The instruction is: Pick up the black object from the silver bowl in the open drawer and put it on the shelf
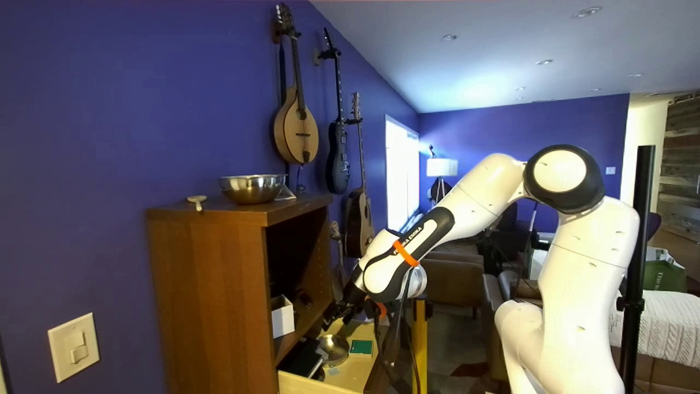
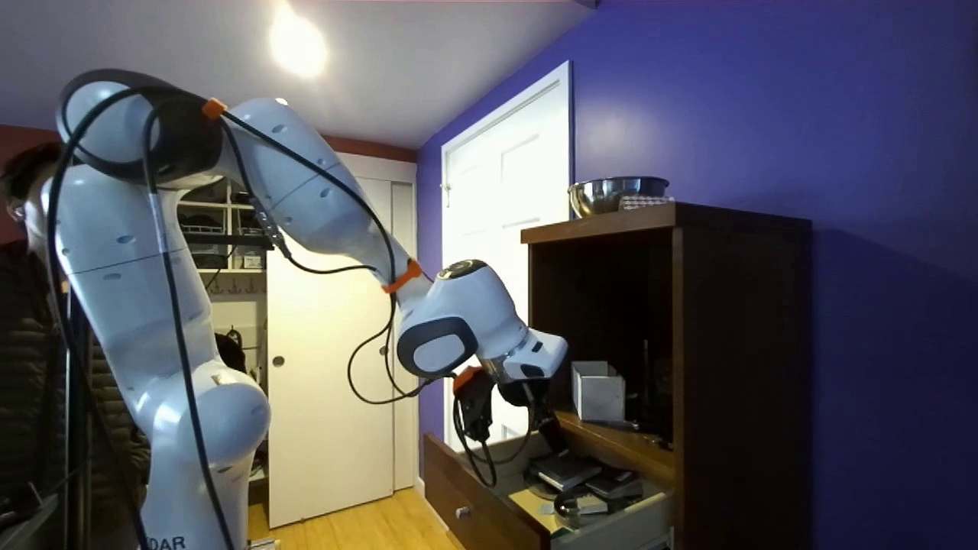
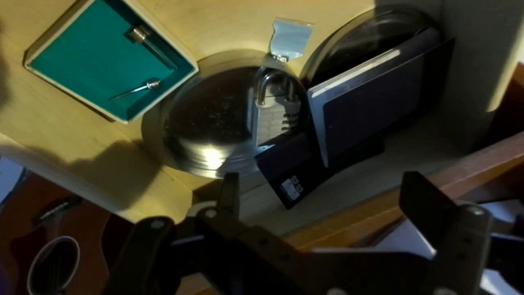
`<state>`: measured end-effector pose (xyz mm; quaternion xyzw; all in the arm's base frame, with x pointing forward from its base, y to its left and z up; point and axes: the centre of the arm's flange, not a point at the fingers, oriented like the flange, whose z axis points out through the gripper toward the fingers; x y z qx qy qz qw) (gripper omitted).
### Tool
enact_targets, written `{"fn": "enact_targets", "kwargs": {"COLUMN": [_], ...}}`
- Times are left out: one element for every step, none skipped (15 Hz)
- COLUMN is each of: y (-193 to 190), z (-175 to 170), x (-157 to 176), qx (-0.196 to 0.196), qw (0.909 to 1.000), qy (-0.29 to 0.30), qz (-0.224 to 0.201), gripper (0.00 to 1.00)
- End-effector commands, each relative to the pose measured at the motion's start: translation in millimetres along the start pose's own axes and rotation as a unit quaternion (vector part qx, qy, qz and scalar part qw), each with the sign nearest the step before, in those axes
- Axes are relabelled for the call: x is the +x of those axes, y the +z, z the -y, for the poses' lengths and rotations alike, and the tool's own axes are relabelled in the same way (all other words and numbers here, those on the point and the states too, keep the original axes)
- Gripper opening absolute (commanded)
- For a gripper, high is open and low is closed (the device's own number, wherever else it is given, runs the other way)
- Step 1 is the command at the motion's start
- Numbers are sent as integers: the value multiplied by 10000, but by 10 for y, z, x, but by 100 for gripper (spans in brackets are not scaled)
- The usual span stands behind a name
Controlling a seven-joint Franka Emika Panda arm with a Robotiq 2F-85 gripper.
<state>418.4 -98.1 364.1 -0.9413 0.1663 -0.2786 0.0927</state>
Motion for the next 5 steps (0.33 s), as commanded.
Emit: {"fn": "enact_targets", "kwargs": {"y": [-97,-173,-220,-241,-247], "z": [43,68,74,73,71], "x": [-8,-13,-18,-23,-24], "qx": [27,57,86,105,111], "qw": [9999,9998,9996,9996,9995], "qy": [-121,-194,-225,-242,-255], "qz": [-45,-90,-116,-128,-126], "gripper": [100,100,100,100,100]}}
